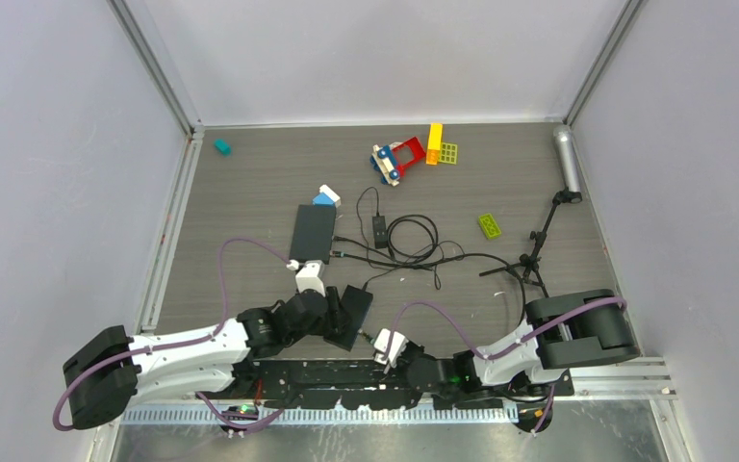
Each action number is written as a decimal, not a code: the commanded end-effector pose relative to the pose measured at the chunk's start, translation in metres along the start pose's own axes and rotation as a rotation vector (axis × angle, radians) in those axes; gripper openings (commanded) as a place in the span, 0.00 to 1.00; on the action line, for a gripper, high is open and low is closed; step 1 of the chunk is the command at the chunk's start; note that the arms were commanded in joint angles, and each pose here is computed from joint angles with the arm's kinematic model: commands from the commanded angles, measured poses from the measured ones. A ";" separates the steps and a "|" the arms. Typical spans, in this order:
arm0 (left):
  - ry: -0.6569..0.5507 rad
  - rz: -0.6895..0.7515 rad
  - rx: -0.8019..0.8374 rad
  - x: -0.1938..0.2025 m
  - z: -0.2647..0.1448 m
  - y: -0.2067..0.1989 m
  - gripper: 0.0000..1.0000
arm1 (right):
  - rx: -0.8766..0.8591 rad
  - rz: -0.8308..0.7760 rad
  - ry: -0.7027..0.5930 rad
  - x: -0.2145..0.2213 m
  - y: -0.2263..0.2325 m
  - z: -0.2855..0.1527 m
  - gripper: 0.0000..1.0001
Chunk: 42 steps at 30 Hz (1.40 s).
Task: Insert the plug into the switch port
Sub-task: Insert the connector into the switch port.
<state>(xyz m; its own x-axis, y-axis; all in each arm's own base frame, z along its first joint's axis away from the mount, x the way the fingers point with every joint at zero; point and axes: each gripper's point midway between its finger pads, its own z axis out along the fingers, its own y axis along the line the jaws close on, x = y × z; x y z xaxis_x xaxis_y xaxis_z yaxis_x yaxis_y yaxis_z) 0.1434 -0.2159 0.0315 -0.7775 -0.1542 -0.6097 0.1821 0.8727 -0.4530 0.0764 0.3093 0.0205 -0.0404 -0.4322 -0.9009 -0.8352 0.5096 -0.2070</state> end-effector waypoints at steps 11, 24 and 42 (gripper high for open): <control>0.092 0.027 -0.020 0.026 -0.001 0.015 0.48 | -0.047 0.119 -0.161 -0.043 0.008 -0.003 0.01; 0.092 0.028 -0.008 0.027 0.001 0.013 0.47 | 0.080 0.134 -0.133 -0.033 -0.013 0.001 0.01; 0.142 0.115 0.079 0.034 0.003 -0.003 0.47 | 0.022 0.099 -0.082 -0.042 -0.013 0.016 0.00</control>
<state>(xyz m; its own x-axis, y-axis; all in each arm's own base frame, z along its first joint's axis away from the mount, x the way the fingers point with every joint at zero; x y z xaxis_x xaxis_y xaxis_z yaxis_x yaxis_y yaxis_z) 0.1538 -0.2197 0.0311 -0.7495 -0.1502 -0.6448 0.2083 0.8710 -0.4450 0.0950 0.3047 0.0204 -0.0727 -0.4206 -0.9043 -0.7998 0.5662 -0.1991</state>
